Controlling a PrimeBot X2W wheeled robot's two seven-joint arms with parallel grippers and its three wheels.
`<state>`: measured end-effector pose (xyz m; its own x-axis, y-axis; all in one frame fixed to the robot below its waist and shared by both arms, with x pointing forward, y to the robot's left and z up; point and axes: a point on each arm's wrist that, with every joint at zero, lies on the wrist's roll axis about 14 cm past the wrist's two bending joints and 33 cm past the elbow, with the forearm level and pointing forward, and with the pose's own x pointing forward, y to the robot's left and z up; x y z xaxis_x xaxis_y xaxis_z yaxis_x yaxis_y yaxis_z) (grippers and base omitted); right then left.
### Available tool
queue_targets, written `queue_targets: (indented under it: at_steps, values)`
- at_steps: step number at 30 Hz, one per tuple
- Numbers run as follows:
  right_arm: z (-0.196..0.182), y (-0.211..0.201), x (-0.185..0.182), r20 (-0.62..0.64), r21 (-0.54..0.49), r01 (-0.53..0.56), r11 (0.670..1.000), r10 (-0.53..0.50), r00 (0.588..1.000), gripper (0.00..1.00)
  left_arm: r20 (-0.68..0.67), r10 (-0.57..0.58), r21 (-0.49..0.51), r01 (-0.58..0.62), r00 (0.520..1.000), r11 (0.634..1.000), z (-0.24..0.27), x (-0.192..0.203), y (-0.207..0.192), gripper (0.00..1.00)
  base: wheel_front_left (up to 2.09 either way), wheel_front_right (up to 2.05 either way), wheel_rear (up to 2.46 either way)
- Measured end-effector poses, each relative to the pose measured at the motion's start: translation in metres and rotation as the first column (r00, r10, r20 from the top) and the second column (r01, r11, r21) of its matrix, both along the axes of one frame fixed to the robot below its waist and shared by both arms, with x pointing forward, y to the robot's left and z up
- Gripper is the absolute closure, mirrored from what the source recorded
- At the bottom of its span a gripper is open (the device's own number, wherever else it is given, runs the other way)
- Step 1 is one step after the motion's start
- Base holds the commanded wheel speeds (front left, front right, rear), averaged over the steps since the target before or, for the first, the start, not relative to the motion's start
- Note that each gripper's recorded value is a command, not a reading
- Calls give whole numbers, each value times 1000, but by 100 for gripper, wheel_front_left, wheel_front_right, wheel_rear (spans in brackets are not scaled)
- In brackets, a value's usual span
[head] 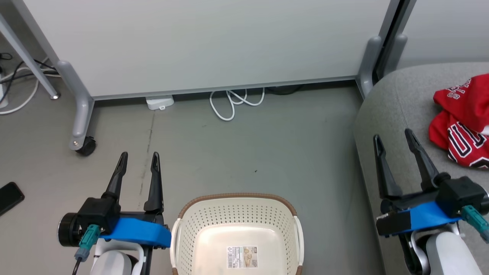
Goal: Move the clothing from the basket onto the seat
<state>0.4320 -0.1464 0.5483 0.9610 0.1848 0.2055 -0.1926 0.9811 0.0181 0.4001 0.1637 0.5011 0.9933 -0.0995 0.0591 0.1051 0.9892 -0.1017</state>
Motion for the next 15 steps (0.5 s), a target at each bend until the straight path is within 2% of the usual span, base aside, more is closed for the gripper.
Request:
queue_targets:
  at_steps: [15]
  values:
    - [-22,3,-24,-67,36,16,999,-14,998,0,-18,77,-7,-77,997,997,-5,-25,24,0,0,0,0]
